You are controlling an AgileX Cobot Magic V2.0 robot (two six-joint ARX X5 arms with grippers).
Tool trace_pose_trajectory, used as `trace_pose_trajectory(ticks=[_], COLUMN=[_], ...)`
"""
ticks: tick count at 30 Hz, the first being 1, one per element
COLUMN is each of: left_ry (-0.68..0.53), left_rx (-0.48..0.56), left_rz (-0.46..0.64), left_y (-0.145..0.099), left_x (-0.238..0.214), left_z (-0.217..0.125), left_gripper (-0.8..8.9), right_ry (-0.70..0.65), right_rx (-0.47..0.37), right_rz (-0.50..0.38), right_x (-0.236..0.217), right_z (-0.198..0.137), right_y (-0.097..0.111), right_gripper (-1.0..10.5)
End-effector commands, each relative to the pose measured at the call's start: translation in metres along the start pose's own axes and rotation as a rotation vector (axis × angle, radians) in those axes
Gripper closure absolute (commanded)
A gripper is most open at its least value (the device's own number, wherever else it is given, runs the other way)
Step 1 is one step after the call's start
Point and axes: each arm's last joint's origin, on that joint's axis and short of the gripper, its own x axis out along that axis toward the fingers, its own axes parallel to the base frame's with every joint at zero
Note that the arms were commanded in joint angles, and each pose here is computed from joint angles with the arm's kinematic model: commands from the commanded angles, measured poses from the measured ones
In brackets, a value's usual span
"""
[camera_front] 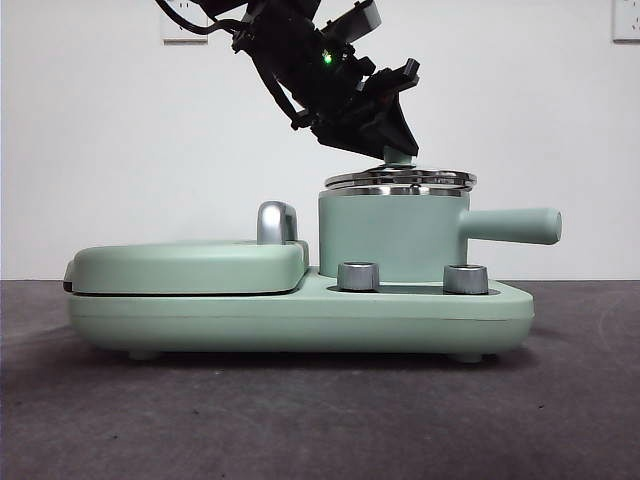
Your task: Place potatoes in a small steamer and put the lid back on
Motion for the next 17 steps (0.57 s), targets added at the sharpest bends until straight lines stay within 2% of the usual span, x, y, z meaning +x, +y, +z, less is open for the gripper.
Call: trace_pose_trajectory(ticks=[1,17], left_ry=[-0.038,-0.012], left_rx=[0.009,0.014], left_rz=[0.009,0.017], left_y=[-0.0009,-0.0002], left_x=[0.0032,0.0010], left_z=[0.0096,0.0143], left_gripper=[8.04,8.05], right_ry=[-0.014,-0.013], right_rx=[0.003,0.004], right_rz=[0.005,0.005], right_x=[-0.0013,-0.0013], right_z=[0.0028,0.0027], right_y=[0.0008,0.0008], right_gripper=[7.2,7.2])
